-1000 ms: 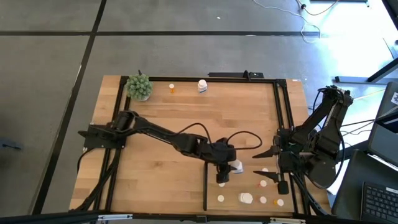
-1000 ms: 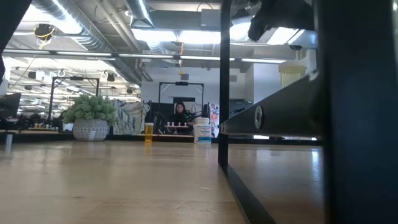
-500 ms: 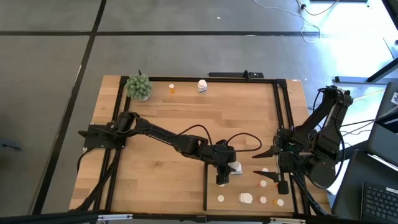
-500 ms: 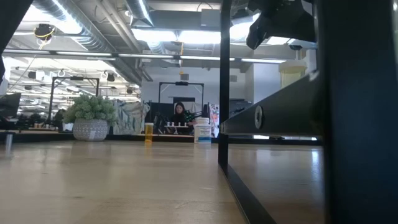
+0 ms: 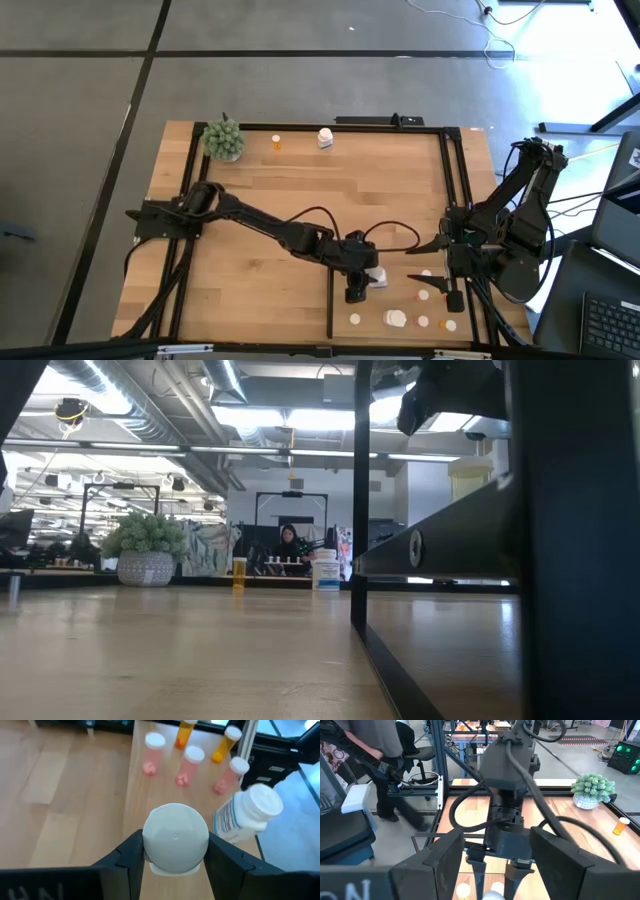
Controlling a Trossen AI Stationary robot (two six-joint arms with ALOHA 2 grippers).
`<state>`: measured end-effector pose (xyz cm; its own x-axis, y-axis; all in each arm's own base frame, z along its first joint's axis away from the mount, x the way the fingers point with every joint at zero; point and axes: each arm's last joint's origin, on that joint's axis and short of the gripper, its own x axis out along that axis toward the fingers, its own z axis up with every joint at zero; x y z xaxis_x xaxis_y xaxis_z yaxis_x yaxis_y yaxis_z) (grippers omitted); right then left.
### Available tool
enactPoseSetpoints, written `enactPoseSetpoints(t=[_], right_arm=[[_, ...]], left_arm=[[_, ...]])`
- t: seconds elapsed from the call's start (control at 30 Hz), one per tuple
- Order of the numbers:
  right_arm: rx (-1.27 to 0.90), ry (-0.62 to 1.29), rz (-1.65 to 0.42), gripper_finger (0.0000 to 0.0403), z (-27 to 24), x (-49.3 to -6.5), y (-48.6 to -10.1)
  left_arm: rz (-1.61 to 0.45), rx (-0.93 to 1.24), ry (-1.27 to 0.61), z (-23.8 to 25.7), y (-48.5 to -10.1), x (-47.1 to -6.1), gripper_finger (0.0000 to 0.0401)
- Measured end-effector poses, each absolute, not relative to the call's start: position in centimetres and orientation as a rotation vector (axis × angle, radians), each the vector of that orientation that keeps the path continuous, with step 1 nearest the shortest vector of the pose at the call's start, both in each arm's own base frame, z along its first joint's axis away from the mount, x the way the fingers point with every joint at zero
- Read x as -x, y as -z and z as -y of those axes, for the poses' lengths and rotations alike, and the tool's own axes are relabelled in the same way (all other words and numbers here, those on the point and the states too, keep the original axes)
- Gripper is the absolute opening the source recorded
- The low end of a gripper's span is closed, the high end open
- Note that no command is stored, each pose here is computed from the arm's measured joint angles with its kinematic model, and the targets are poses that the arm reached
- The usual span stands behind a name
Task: Pick and place medicine bottles onto shelf by color
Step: Put the bottom supplement bottle on the shelf aligned with the other supplement bottle
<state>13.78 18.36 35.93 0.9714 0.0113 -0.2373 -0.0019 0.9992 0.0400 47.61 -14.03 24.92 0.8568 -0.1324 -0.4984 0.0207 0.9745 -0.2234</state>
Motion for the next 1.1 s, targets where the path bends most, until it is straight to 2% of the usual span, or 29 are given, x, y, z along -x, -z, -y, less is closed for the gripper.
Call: enactPoseSetpoints(t=[0.5, 0.7, 1.1], right_arm=[[-0.040, -0.009, -0.241, 0.0230, -18.4, -13.8, -35.9], [-0.040, -0.071, -0.279, 0.0230, -18.5, -13.7, -35.7], [-0.111, -0.065, -0.393, 0.0230, -18.4, -13.5, -32.9]], left_arm=[[-0.574, 0.203, 0.079, 14.3, -24.5, -47.4, 0.0156], [-0.575, 0.202, 0.082, 14.4, -24.5, -47.4, 0.0156], [-0.598, 0.196, 0.078, 14.4, -24.3, -47.2, 0.0156]])
